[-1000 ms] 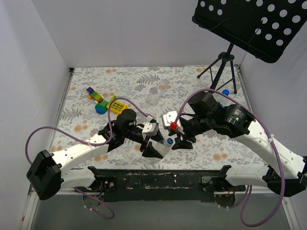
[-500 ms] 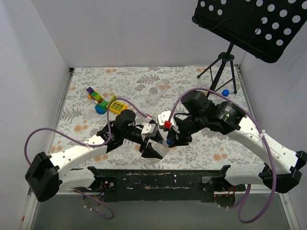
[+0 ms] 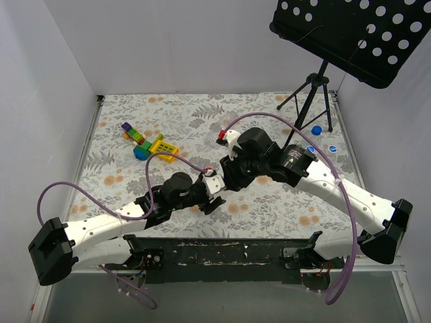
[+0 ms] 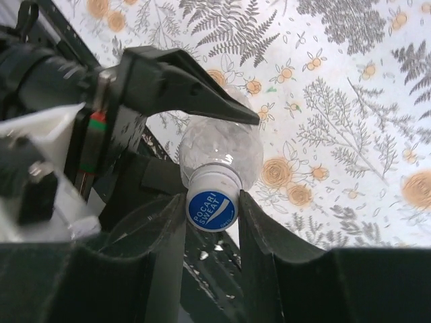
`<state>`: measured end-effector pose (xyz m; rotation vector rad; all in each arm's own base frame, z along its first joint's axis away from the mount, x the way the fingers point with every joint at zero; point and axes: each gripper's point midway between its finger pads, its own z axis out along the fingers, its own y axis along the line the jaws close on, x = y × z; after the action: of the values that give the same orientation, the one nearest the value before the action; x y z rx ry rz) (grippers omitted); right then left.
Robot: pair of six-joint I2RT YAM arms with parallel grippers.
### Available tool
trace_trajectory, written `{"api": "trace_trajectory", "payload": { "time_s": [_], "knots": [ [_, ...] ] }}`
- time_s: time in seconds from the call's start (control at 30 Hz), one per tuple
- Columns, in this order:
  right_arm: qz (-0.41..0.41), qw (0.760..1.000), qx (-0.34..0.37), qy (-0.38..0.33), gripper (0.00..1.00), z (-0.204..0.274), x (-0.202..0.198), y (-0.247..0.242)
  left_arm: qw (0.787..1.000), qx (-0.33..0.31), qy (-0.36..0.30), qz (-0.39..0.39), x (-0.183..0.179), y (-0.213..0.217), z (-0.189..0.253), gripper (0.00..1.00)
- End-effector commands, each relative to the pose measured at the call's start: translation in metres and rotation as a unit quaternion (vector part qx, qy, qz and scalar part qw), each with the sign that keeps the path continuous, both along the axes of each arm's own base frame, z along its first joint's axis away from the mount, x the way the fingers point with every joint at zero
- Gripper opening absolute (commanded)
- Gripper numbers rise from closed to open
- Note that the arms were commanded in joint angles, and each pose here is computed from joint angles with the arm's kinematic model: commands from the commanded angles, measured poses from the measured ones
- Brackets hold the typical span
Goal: Screw on the bottle caps
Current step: Screw the bottle cap onto the plastic bottle.
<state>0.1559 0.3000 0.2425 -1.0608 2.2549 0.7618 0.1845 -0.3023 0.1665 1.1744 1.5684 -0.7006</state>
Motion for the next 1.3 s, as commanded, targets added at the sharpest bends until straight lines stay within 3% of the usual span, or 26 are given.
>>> {"api": "trace_trajectory", "payload": {
  "time_s": [0.0, 0.1, 0.27, 0.43, 0.57, 0.77, 0.97, 1.27],
  "knots": [
    [-0.12, 0.989, 0.075, 0.046, 0.08, 0.013, 0.003, 0.012, 0.973, -0.061, -0.147, 0.165, 0.052, 0.023, 0.076, 0.0],
    [-0.102, 0.99, 0.096, 0.021, 0.17, 0.031, 0.004, 0.012, 0.976, -0.063, -0.144, 0.149, 0.048, 0.019, 0.077, 0.0],
    [-0.033, 0.993, 0.096, -0.061, 0.45, 0.064, 0.0, -0.002, 0.988, -0.065, -0.107, 0.087, 0.034, 0.009, 0.074, 0.0],
    [0.043, 0.984, 0.091, -0.149, 0.54, 0.09, -0.011, -0.027, 0.995, -0.081, -0.036, -0.048, 0.005, -0.007, 0.075, 0.0],
    [0.157, 0.96, 0.103, -0.208, 0.65, 0.103, -0.035, -0.035, 0.978, -0.087, 0.02, -0.19, -0.036, -0.014, 0.075, 0.0],
    [0.292, 0.914, 0.116, -0.258, 0.67, 0.1, -0.059, -0.034, 0.944, -0.086, 0.071, -0.309, -0.076, -0.014, 0.07, 0.01],
    [0.371, 0.876, 0.122, -0.283, 0.67, 0.096, -0.07, -0.029, 0.933, -0.088, 0.085, -0.338, -0.085, -0.013, 0.07, 0.01],
    [0.424, 0.864, 0.121, -0.242, 0.63, 0.084, -0.079, -0.018, 0.932, -0.086, 0.085, -0.341, -0.085, -0.014, 0.068, 0.01]
  ]
}}
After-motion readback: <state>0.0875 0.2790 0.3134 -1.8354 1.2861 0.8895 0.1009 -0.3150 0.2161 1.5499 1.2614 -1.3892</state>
